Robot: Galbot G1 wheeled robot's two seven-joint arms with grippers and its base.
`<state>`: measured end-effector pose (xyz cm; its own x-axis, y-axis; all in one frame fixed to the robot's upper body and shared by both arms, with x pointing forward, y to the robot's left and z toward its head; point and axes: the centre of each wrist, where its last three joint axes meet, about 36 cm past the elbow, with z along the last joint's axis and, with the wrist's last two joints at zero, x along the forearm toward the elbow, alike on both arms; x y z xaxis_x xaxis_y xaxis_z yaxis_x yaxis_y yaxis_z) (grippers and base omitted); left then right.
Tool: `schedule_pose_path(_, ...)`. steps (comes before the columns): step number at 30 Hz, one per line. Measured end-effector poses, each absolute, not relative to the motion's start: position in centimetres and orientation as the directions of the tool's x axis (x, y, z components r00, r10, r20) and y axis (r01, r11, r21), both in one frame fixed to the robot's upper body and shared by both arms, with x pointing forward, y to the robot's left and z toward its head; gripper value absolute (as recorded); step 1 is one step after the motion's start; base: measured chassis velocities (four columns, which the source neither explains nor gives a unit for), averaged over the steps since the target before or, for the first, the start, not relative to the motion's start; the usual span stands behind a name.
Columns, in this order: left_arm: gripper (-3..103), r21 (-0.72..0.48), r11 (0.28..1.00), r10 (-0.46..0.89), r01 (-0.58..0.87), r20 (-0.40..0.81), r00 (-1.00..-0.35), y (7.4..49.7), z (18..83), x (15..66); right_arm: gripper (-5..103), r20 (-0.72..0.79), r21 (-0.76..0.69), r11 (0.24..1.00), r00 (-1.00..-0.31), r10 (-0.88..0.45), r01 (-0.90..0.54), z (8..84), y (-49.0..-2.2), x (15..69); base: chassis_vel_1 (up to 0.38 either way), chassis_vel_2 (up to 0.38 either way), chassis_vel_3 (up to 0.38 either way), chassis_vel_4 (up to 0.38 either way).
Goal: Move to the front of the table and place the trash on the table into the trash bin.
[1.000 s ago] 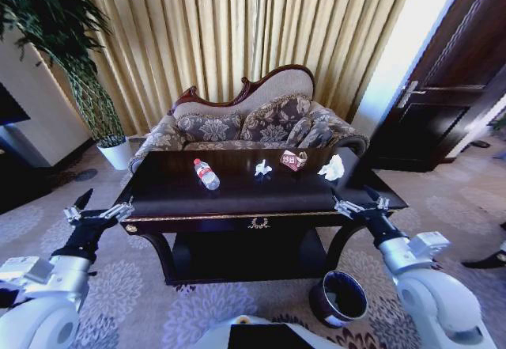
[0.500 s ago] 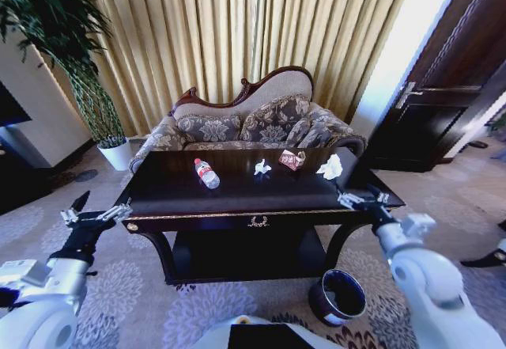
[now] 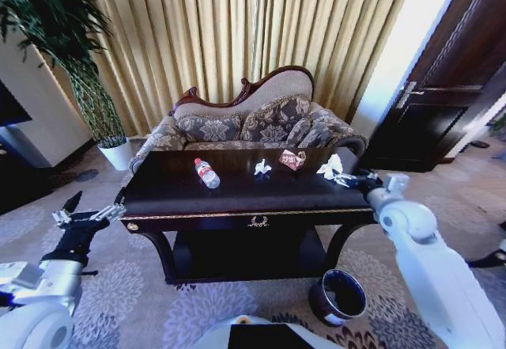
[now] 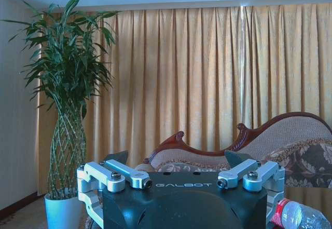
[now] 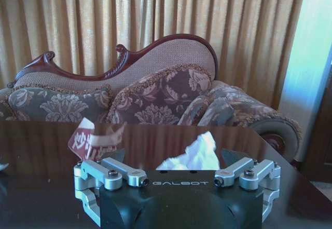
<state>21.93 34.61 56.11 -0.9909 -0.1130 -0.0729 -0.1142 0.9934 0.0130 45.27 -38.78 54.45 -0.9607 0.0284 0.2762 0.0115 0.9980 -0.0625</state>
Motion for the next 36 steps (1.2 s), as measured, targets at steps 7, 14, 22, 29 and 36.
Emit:
schedule_pose_path(7,100,0.008,0.993,-0.114,-0.115,-0.075,-0.991,34.5,56.1,22.0,100,0.335,-0.063,0.998,-0.942,0.014,-0.008,53.0,-37.2,49.2,0.000,0.000,0.000,0.000)
schedule_pose_path(14,100,-0.001,0.993,-0.115,-0.116,-0.072,-0.991,34.6,56.0,21.9,100,0.375,-0.063,0.998,-0.926,0.038,0.016,50.6,-37.2,51.5,0.000,0.000,0.000,0.000)
schedule_pose_path(22,100,-0.018,0.993,-0.114,-0.113,-0.064,-0.991,34.6,55.7,21.8,100,0.377,-0.066,0.997,-0.924,0.066,0.044,49.8,-37.9,52.5,0.000,0.000,0.000,0.000)
schedule_pose_path(29,100,-0.020,0.994,-0.108,-0.107,-0.069,-0.992,34.6,55.8,22.0,100,0.377,-0.081,0.995,-0.923,0.082,0.055,49.4,-38.2,53.0,0.000,0.000,0.000,0.000)
schedule_pose_path(36,100,-0.022,0.993,-0.114,-0.113,-0.063,-0.991,34.7,55.6,22.0,100,0.335,-0.075,0.996,-0.939,0.079,0.057,50.8,-38.5,52.8,0.000,0.000,0.000,0.000)
